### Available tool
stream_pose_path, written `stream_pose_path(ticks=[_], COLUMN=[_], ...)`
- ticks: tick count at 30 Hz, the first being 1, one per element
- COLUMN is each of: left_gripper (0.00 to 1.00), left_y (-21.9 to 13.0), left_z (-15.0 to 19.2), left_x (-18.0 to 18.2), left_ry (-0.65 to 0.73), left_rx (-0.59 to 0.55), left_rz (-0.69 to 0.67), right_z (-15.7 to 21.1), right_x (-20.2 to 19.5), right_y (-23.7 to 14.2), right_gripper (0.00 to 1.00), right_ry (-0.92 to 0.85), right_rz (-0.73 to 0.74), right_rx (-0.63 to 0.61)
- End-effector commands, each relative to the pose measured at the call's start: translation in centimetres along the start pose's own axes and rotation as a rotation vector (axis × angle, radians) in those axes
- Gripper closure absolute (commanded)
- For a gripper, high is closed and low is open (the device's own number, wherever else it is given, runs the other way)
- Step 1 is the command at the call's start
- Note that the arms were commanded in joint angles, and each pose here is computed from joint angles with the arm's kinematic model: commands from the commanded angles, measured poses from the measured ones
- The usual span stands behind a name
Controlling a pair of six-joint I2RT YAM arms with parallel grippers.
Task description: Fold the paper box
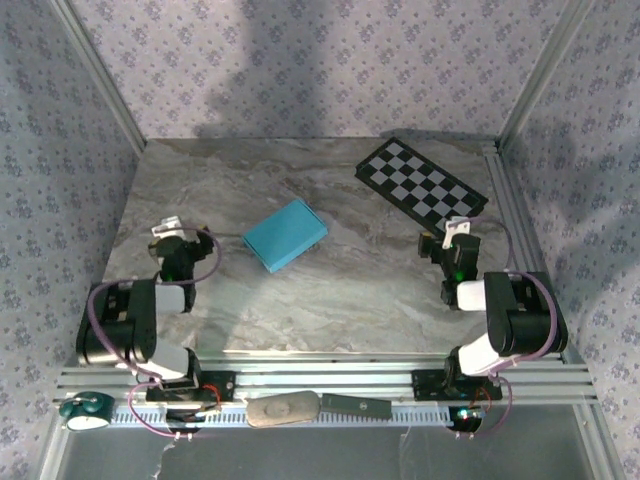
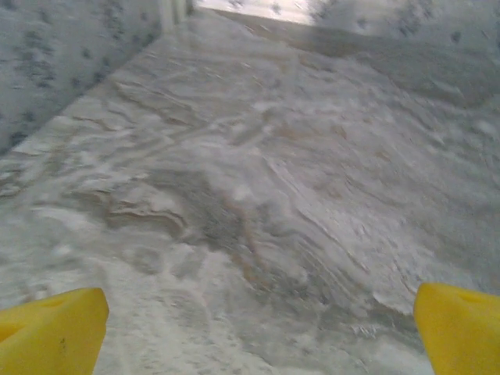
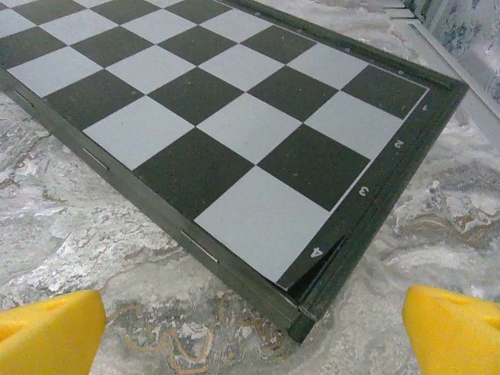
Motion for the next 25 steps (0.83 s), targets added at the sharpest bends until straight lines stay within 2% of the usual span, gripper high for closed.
stream_pose_path(ticks=[1,2,3,4,6,8,18,24,25], left_gripper=[0.00,0.00,0.00,0.00,0.00,0.00,0.00,0.00,0.00], left_y=[0.2,0.7,1.1,1.1,1.3,1.2,1.3,1.3,1.3], left_z=[-0.9,-1.3,-1.1,-0.8,-1.2,-1.2,-1.0,-1.0,-1.0], left_x=[-0.8,-1.3,-1.5,-1.4,-1.7,-1.7,-2.2,-2.2,-2.2], left_ry=[0.044,0.056,0.071,0.073,0.079,0.082,0.113,0.114,0.114], left_rx=[-0.006,-0.041,-0.032,0.025,-0.019,0.015,0.016,0.017,0.018], left_rz=[0.034,0.058,0.065,0.050,0.047,0.040,0.041,0.041,0.042], right_z=[-1.7,-1.5,-1.5,-1.5,-1.5,-1.5,-1.5,-1.5,-1.5], right_x=[-0.5,-0.5,-0.6,-0.6,-0.6,-0.6,-0.6,-0.7,-1.3], right_y=[0.8,0.9,0.8,0.9,0.9,0.9,0.9,0.7,0.7], right_gripper=[0.01,0.01,0.01,0.01,0.01,0.01,0.01,0.01,0.01], right_ry=[-0.001,0.004,0.011,0.011,0.011,0.010,0.010,0.005,0.023], right_rz=[0.035,0.029,0.026,0.026,0.025,0.026,0.025,0.059,0.109], right_rx=[-0.020,-0.006,-0.010,-0.009,-0.010,-0.008,-0.009,-0.015,-0.008])
Point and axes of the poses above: each hand's point on the last joint's axis, 136 mm out from that joint toward the fingers, its own y axis out along the fingers, its own x axis along the line the jaws close on, z = x × y, the point moved 4 cm from there along -y, back along the fingers, and after that the axes turned 6 degrees about -y, right-handed, at the moved point
